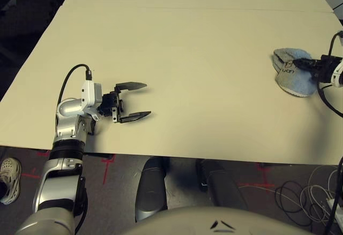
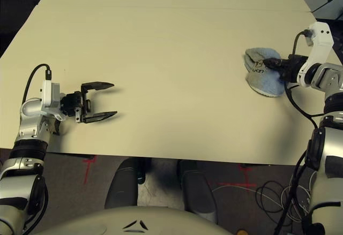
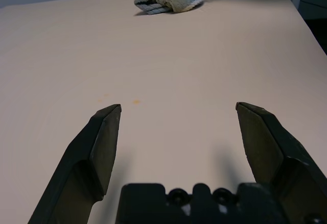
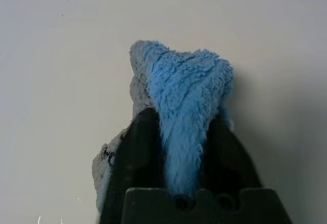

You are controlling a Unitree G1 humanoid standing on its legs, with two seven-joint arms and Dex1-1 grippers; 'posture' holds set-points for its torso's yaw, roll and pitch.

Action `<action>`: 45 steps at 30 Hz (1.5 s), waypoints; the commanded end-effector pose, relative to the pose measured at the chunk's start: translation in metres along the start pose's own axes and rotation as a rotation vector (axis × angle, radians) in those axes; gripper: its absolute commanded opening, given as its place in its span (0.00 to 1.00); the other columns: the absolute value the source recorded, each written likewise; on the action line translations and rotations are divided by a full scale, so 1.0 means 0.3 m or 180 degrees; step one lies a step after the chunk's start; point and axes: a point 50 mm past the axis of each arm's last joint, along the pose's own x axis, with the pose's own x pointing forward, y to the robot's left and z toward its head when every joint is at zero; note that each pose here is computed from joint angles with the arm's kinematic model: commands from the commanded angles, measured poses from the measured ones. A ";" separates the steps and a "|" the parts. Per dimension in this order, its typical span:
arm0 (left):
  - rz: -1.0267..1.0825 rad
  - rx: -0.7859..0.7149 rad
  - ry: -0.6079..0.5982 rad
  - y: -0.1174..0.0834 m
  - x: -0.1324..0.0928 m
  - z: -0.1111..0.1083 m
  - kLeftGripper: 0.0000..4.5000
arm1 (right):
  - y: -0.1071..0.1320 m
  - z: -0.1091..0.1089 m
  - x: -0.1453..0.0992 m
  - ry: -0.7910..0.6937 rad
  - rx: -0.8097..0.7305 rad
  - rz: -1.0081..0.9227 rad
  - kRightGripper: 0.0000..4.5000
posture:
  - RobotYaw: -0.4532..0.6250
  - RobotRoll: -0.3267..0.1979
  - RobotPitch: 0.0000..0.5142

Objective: Wipe the water off the table with a rag.

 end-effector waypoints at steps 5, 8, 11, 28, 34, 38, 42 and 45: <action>0.1105 -0.0256 0.0075 0.118 -0.016 0.014 1.00 | -0.019 0.114 -0.040 -0.1112 -0.0455 -0.0325 0.99 | 0.55 0.62 0.42; 0.1894 -0.0365 0.0047 0.198 -0.055 0.019 1.00 | -0.040 0.135 -0.058 -0.1528 -0.0446 -0.0625 0.99 | 0.56 0.62 0.42; 0.2745 -0.0443 -0.0023 0.275 -0.119 0.039 1.00 | -0.053 0.123 -0.067 -0.1773 -0.0454 -0.0808 0.99 | 0.56 0.62 0.41; 0.4131 -0.0608 0.0353 0.329 -0.298 0.032 1.00 | -0.066 -0.017 -0.025 -0.1915 -0.0208 -0.1139 0.99 | 0.58 0.62 0.40; 0.4202 -0.0581 0.0393 0.327 -0.311 0.031 1.00 | -0.075 -0.040 -0.032 -0.1999 -0.0066 -0.1238 0.99 | 0.58 0.62 0.37; 0.4186 -0.0564 0.0391 0.333 -0.305 0.035 1.00 | -0.069 -0.046 -0.024 -0.2018 -0.0050 -0.1230 0.99 | 0.57 0.62 0.36; 0.4176 -0.0554 0.0383 0.337 -0.299 0.038 1.00 | -0.064 -0.046 -0.021 -0.2034 -0.0049 -0.1212 0.99 | 0.57 0.62 0.37; 0.4165 -0.0552 0.0392 0.336 -0.295 0.034 1.00 | -0.062 -0.045 -0.022 -0.2046 -0.0057 -0.1199 0.99 | 0.56 0.62 0.36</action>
